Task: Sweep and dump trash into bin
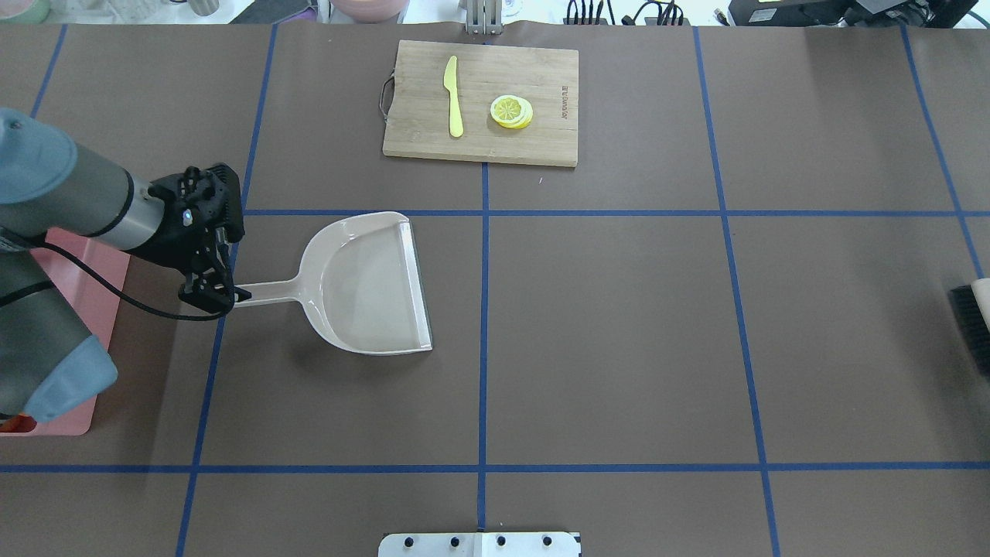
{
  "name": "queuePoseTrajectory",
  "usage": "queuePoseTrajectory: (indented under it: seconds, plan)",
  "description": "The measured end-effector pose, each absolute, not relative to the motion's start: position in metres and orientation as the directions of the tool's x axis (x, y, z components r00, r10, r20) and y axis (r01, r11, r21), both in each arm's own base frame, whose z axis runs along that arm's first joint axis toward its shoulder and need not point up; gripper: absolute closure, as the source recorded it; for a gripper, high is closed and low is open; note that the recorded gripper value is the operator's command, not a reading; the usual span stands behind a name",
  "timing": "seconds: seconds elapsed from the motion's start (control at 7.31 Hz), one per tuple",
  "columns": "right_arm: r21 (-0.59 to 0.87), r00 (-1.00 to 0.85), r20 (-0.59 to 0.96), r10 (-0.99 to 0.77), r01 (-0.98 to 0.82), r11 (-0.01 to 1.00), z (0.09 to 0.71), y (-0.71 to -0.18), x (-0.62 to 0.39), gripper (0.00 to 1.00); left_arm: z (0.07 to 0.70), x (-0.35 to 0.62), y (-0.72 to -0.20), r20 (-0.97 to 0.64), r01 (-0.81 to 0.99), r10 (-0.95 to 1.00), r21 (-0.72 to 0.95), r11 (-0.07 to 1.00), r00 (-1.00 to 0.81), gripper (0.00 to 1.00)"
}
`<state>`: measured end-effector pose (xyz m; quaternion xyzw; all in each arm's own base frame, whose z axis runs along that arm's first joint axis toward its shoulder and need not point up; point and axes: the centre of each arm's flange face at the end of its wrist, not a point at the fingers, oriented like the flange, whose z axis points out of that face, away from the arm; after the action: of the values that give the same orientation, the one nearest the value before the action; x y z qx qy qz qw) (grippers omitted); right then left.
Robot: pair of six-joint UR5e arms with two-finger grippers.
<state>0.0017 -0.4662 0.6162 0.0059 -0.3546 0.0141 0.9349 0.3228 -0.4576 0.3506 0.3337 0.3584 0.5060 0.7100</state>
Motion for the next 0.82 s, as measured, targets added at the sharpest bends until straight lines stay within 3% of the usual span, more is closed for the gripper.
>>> queuePoseTrajectory:
  seconds: [0.41,0.82]
  plan:
    - [-0.001,0.752,0.658,0.024,-0.031,1.000,0.618,-0.466,0.002,0.00,0.345,0.228,-0.494,-0.459,-0.302,0.783,0.743,0.597,0.421,0.02]
    - [-0.001,0.753,0.657,0.025,-0.032,0.999,0.619,-0.466,0.002,0.00,0.398,0.106,-0.519,-0.713,-0.139,0.406,0.403,0.904,0.572,0.02]
